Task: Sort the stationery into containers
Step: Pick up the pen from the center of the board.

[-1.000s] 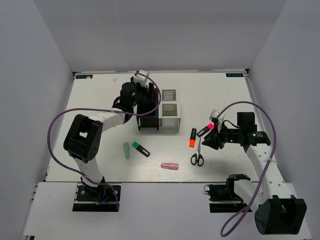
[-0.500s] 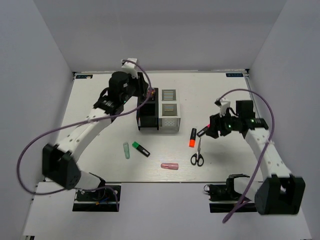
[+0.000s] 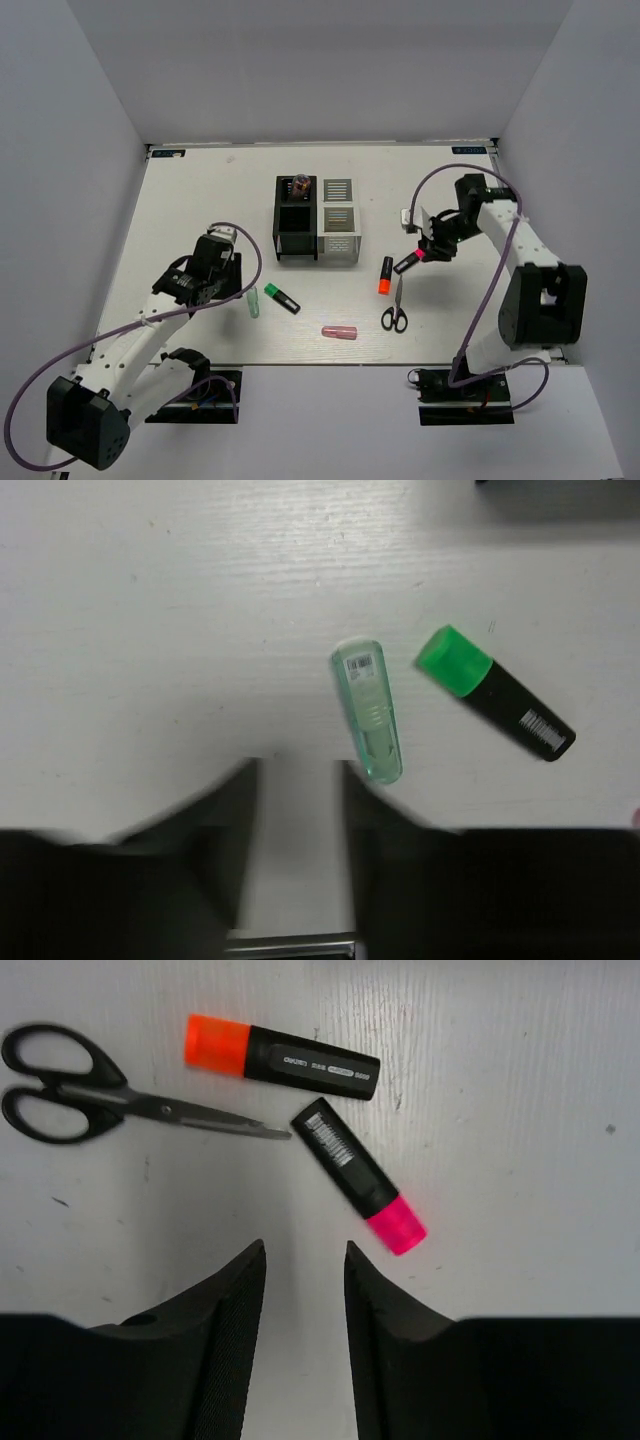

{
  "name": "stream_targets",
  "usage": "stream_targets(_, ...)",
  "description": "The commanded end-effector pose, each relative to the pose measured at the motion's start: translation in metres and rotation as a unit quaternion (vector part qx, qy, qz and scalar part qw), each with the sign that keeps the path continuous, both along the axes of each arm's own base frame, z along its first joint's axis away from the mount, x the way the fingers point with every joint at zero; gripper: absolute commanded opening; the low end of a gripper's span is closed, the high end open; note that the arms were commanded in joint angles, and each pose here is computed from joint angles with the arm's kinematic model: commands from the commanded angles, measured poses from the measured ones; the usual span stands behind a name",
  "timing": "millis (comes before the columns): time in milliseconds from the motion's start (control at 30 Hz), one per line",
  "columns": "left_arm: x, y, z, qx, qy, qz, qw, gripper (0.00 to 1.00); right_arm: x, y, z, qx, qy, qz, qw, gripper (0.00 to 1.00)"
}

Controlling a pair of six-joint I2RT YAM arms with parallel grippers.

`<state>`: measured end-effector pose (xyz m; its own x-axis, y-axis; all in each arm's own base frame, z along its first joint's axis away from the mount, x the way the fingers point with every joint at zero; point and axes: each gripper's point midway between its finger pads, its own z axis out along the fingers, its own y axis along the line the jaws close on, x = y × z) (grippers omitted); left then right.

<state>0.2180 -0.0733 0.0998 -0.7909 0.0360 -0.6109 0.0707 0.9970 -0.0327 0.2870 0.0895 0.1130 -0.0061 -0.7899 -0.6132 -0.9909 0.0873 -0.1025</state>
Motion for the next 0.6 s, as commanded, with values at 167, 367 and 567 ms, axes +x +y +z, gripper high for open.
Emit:
stream_targets(167, 0.002, -0.003, 0.003, -0.045, -0.02, 0.003, 0.999, 0.71, 0.02, 0.011, -0.008, 0.004, -0.031, 0.265, 0.964, 0.55)
stream_targets(367, -0.001, -0.001, -0.003, -0.075, -0.013, 0.019, 0.997, 0.71, 0.032, 0.016, -0.045, -0.012, -0.031, 0.293, 0.956, 0.57)
stream_targets(567, -0.001, 0.0, -0.002, -0.082, -0.015, 0.023, 0.996, 0.71, 0.03, 0.014, -0.077, -0.051, -0.036, 0.288, 0.956, 0.56)
